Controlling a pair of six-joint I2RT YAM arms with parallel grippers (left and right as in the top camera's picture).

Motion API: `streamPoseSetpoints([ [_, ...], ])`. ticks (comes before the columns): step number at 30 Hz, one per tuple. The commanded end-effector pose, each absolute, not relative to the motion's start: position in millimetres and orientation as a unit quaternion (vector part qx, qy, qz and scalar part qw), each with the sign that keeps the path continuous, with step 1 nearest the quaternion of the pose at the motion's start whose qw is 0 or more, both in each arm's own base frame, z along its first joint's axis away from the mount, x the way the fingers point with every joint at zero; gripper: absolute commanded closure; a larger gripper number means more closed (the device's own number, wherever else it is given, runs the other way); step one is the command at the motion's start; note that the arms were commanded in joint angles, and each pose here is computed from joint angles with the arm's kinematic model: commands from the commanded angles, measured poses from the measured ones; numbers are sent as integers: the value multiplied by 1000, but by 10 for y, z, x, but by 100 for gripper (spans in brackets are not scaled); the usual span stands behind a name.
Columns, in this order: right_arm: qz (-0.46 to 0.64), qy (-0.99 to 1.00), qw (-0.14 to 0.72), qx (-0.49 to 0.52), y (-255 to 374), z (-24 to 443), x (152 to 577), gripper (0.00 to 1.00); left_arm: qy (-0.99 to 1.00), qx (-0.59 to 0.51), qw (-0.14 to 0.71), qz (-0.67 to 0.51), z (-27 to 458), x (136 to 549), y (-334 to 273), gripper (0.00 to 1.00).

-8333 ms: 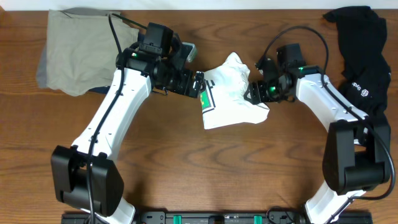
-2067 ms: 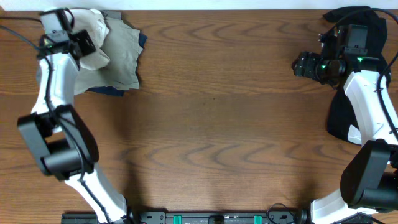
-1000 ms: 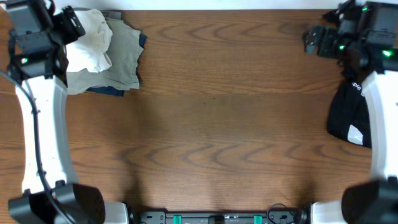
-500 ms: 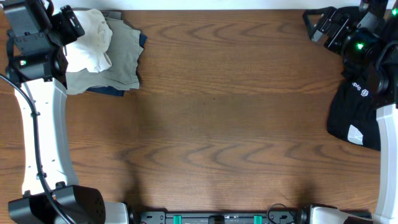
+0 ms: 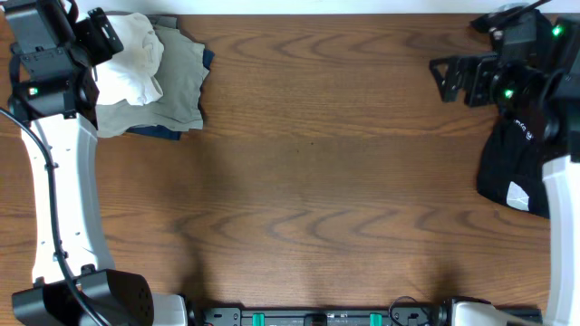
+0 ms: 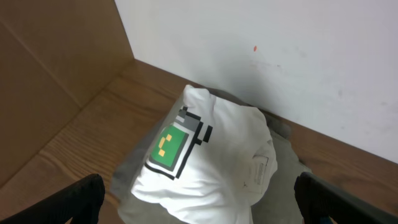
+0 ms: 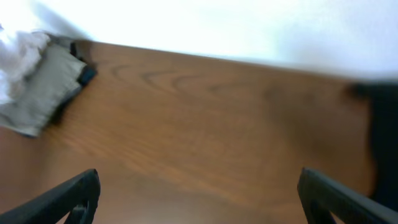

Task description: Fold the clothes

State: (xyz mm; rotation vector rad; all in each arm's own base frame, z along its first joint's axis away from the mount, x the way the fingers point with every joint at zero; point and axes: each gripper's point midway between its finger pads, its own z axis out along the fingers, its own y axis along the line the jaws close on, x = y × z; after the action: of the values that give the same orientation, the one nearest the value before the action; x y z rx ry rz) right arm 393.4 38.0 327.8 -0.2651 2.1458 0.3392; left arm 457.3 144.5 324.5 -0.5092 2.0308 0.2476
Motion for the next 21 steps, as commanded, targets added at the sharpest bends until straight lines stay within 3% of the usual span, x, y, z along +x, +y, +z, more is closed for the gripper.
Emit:
streamPoseSetpoints([
  [1, 65, 839, 500, -204, 403, 3224, 3722, 1, 840, -207, 491, 101, 3218, 4586, 1447, 2],
  [9, 74, 780, 607, -131, 378, 2675, 3203, 1, 840, -207, 491, 101, 3218, 4586, 1447, 2],
  [12, 75, 773, 625, -81, 303, 2400, 2987, 1, 840, -207, 491, 101, 3218, 4586, 1447, 2],
  [21, 39, 747, 661, -58, 189, 1705, 2637, 1, 840, -207, 491, 101, 3218, 4586, 1447, 2],
])
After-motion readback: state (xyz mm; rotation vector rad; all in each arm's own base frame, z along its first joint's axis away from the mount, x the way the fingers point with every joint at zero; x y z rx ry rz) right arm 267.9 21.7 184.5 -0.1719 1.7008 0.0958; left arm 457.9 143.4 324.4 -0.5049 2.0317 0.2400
